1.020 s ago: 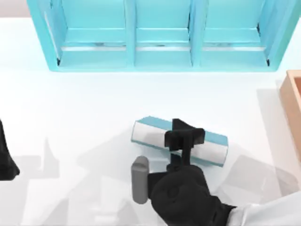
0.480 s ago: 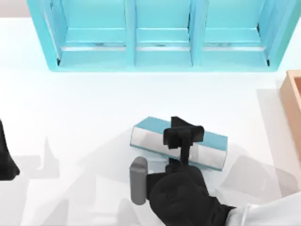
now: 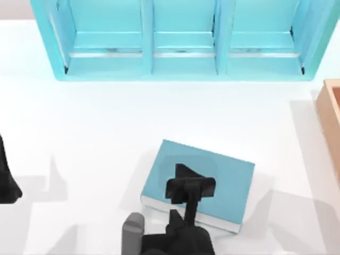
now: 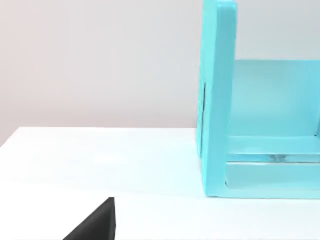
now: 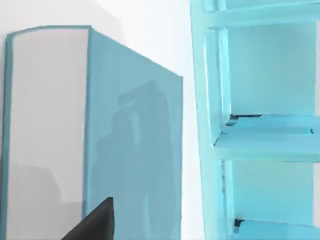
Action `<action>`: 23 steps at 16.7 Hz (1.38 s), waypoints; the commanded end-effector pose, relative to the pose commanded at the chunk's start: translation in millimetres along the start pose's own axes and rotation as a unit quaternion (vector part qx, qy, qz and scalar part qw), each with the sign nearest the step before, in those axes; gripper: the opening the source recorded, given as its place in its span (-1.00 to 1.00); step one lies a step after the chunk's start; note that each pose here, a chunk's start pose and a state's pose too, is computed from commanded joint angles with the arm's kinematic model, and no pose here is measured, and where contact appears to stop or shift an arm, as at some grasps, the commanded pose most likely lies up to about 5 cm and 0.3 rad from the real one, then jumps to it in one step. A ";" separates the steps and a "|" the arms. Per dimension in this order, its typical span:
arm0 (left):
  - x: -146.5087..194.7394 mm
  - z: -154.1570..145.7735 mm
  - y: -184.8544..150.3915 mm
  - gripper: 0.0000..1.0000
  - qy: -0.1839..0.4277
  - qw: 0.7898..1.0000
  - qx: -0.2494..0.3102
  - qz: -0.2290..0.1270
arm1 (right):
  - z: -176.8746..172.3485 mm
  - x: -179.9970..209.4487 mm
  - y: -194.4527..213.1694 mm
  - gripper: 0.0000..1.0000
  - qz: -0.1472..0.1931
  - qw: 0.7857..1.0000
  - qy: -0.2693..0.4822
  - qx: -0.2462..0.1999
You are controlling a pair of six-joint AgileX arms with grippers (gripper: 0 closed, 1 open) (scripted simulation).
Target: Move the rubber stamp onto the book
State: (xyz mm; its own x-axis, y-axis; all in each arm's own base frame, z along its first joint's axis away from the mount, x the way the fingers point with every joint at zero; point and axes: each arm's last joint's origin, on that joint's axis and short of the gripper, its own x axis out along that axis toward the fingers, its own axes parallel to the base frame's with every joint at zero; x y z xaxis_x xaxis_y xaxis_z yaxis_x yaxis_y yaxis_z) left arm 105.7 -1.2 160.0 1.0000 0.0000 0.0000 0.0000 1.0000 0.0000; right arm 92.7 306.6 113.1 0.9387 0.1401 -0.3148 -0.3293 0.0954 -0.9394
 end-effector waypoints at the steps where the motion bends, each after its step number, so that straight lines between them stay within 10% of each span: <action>1: 0.0 0.0 0.0 1.00 0.000 1.000 0.000 0.000 | 0.1 -9.8 5.3 1.00 0.001 1.000 0.009 -0.001; 18: 0.0 0.0 0.0 1.00 0.000 1.000 0.000 0.000 | -21.2 -86.6 28.2 1.00 -0.028 0.998 0.014 -0.053; 23: 0.0 0.0 0.0 1.00 0.000 1.000 0.000 0.000 | -2.9 -47.0 3.8 1.00 0.032 0.997 0.075 -0.006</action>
State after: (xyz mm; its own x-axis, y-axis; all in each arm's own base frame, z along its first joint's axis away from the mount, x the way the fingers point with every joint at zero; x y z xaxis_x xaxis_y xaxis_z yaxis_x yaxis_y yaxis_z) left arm 105.7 -1.2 160.0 1.0000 0.0000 0.0000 0.0000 1.0000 0.0000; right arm 47.6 297.6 123.9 0.9204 -0.0038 -0.3909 -0.3894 0.0786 -0.9177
